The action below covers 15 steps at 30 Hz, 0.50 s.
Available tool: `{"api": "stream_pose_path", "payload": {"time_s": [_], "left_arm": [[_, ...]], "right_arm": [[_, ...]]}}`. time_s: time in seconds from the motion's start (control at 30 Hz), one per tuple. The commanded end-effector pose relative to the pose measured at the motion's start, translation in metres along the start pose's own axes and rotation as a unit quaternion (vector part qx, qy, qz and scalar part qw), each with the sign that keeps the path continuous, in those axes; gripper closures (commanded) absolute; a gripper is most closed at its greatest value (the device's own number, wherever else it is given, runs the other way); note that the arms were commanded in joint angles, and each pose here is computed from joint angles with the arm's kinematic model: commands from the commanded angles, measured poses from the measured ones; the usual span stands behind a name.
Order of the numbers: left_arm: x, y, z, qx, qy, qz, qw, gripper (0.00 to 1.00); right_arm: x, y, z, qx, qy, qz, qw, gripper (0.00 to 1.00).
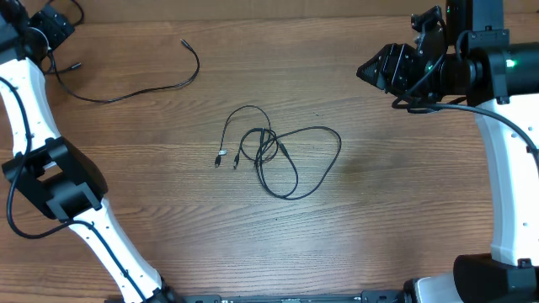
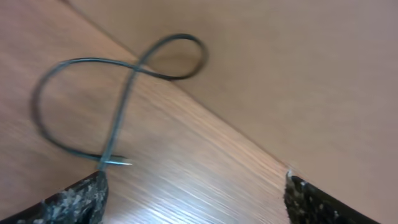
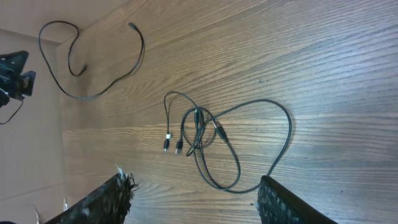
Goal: Untangle cables
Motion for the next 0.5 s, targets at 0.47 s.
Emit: {"api": "stream_pose_path", "payload": {"time_s": [0.47], "left_arm": [[0.051,0.036,0.006,-0.184,0.136,0.101,0.968,0.0]], "right_arm": [[0.006,-0.023,0.031,0.026,0.039,0.018,0.999,0.36]]}}
Point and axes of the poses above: each gripper's point midway between its finger pads, its own z axis out along the fingers, its own y axis along the line the jaws close on, x = y × z, the point moved 8 cm from there along -z, back along the fingers, and after that the axes turned 11 degrees about z, right-handed, at the moved point
